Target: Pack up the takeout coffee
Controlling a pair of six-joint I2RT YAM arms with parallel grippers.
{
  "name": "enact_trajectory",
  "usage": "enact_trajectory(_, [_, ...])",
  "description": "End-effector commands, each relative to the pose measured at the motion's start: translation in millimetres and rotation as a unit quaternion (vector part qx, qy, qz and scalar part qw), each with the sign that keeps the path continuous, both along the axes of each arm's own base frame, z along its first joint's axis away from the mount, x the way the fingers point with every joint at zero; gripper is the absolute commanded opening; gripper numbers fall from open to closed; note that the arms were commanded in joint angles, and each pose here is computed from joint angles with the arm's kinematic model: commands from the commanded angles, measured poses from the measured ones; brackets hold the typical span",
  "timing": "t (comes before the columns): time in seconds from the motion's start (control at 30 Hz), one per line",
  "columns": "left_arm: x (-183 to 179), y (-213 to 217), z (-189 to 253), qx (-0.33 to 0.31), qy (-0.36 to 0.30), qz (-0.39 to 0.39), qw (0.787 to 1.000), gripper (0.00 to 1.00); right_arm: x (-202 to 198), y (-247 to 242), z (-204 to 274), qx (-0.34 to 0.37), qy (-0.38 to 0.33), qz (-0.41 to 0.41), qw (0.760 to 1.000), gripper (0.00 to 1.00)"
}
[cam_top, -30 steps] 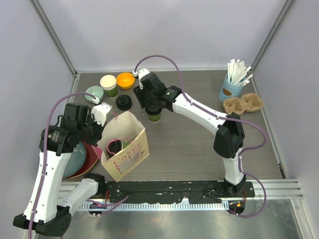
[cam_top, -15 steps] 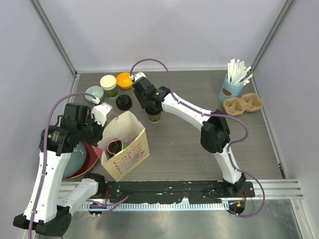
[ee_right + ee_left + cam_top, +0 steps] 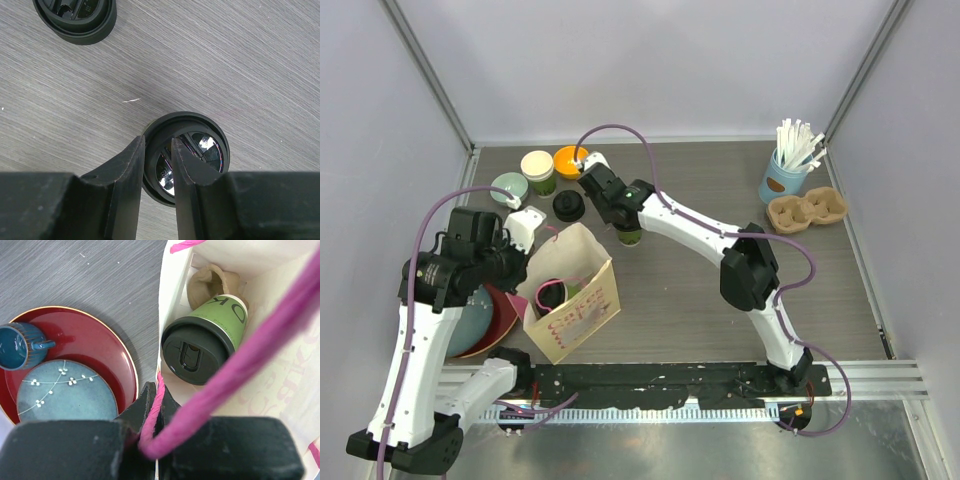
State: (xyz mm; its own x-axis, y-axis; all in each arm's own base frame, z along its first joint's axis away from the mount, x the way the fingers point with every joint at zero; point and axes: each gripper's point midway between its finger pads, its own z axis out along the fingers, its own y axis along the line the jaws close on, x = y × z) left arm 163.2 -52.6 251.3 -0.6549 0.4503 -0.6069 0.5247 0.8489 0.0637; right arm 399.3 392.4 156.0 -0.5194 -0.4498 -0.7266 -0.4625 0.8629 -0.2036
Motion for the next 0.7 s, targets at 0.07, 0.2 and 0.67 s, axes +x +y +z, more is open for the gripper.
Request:
enact_trajectory(0.07, [-6.7, -1.9, 3.4, -0.006, 0.002, -0.012, 1.0, 0.0, 7.3, 3.9, 5.4, 0.007, -0.015, -0.012, 1.0, 0.31])
enact_trajectory(0.2, [-8.0, -1.7, 3.8, -0.005, 0.001, -0.014, 1.0, 0.0, 9.1, 4.0, 0.6, 0.0, -0.014, -0.013, 1.0, 0.3])
enact_trajectory(0.67, [-10.1, -4.0, 3.9, -0.011, 0.001, -0.021, 1.0, 0.0, 10.2, -9.6, 1.7, -0.012, -0.02, -0.026, 0.999, 0.02])
